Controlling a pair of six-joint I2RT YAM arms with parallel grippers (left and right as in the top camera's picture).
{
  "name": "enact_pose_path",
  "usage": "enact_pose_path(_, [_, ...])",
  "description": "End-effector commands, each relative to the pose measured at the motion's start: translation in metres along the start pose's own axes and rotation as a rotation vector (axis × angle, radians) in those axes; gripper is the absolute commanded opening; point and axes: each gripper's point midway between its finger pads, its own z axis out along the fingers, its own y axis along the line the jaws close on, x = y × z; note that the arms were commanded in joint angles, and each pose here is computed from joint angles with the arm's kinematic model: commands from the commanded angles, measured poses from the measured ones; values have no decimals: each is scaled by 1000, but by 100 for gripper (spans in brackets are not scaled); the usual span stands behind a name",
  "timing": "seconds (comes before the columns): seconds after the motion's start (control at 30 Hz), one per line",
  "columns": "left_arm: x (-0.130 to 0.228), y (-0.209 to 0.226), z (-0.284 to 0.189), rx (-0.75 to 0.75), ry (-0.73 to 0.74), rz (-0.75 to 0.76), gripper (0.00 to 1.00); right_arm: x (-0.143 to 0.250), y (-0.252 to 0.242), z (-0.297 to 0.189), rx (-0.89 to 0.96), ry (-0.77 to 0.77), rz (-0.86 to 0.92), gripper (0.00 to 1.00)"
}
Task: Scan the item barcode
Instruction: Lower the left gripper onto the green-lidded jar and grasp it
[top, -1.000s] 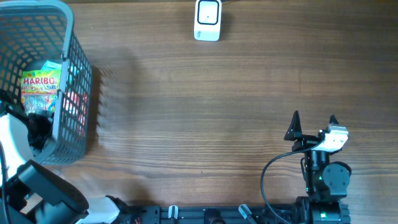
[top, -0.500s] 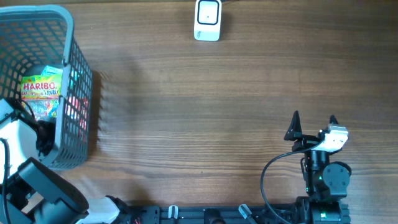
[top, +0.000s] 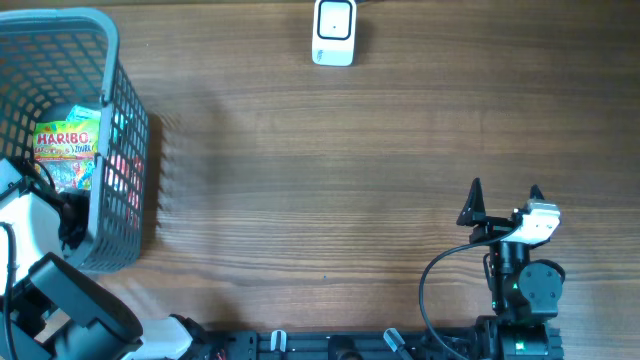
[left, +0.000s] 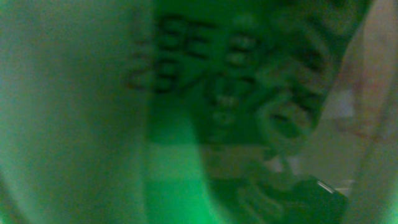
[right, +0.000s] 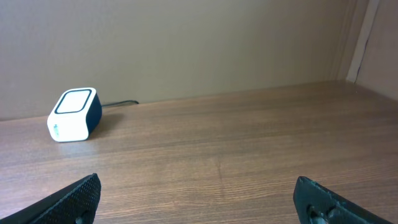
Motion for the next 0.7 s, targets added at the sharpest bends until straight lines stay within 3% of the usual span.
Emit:
enact_pose_path(0.0, [2, 4, 6, -13, 13, -17, 73, 1, 4, 0, -20, 2, -9, 99])
enact_pose_path(0.03, [3, 4, 6, -11, 16, -15, 73, 1, 4, 0, -20, 2, -9, 100])
enact_pose_path(0.07, [4, 3, 6, -10, 21, -11, 81, 1, 4, 0, -20, 2, -9, 100])
enact_pose_path(0.1, [5, 2, 5, -10, 22, -5, 99, 1, 4, 0, -21, 2, -9, 100])
enact_pose_path(0.4, [-13, -33, -55, 55, -136, 87, 100, 1, 4, 0, -20, 2, -9, 100])
enact_pose_path(0.53, [-32, -33, -86, 16, -241, 91, 100, 1, 4, 0, -20, 2, -9, 100])
enact_pose_path(0.67, [-40, -27, -86, -1, -255, 69, 100, 1, 4, 0, -20, 2, -9, 100])
